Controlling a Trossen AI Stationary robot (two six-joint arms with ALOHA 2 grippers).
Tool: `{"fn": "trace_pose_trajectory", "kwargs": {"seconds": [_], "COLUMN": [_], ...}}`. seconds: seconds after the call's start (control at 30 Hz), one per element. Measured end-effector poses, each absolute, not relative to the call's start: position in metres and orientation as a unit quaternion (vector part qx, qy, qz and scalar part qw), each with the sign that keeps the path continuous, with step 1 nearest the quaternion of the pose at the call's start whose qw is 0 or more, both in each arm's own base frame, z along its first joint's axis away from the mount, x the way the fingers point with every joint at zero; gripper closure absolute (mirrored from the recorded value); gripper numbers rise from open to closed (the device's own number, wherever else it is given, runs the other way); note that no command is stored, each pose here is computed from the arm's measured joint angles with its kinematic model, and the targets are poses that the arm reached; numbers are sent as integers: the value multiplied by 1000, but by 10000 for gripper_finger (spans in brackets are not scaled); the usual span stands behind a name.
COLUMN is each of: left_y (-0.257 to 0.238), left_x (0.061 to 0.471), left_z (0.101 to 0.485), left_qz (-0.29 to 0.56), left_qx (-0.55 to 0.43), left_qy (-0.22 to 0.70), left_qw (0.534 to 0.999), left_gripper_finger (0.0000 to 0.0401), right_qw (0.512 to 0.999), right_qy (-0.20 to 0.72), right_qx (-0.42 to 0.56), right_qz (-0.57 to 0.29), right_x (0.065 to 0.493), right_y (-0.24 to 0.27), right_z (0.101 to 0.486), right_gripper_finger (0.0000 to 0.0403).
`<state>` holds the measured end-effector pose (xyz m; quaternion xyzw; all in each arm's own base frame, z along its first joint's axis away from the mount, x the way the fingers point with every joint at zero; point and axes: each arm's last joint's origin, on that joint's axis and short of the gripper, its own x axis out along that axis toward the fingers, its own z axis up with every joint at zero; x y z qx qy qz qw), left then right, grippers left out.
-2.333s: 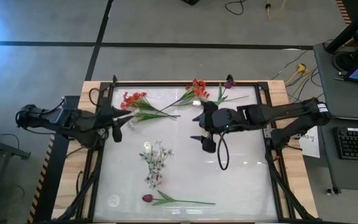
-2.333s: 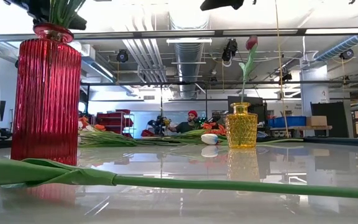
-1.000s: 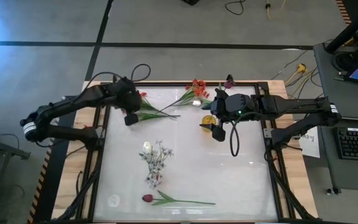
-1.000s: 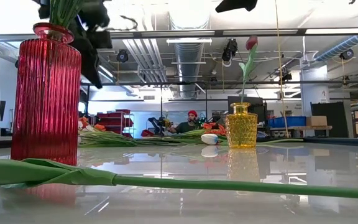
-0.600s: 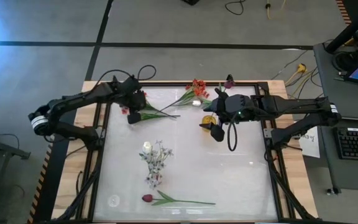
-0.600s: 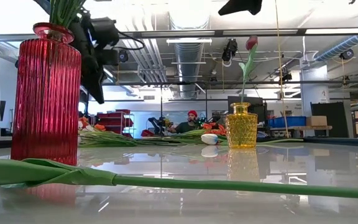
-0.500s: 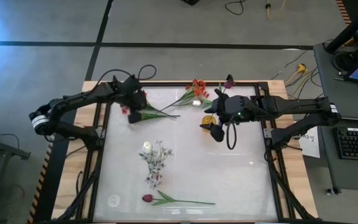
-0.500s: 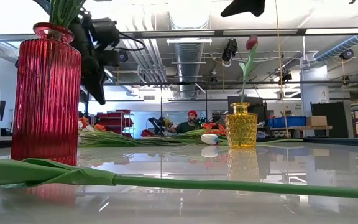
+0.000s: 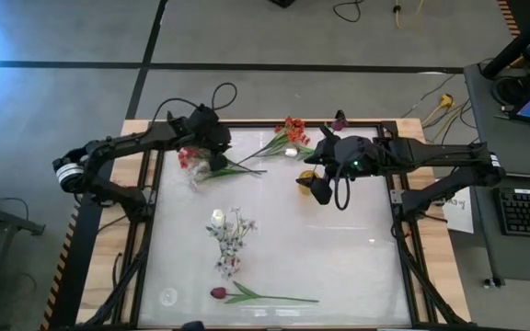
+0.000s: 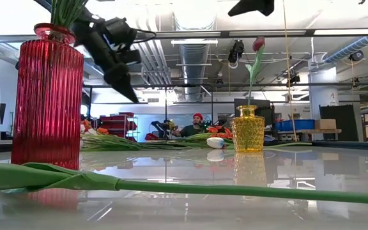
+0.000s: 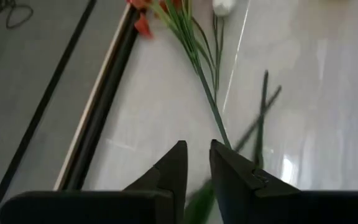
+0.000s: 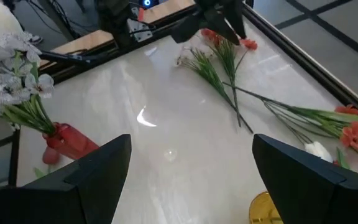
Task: Sort flowers into vase by color
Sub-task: Put the right orange flowers into the yellow vase
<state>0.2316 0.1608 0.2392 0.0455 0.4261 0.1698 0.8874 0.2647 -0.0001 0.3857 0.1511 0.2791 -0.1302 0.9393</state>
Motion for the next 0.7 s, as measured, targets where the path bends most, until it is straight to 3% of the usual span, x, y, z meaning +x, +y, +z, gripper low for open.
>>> {"fn": "trace_pose_trajectory", "kwargs": {"seconds": [0.4,0.7], "left_y": [176,182], "left_x": [254,264], "left_z": [221,203], "left_qz": [168,147], "left_qx": [68,59], "left_qy": [396,394], "left_qw": [900,905], "left_gripper_finger": [248,223], "right_qw": [943,966], "right_qy": [271,211], "right_qx": [144,106], "right_qz": [-126,-106], "right_x": [265,266], "right_y": [0,0], "right_z": [390,413], "right_gripper_finger": [77,77]}}
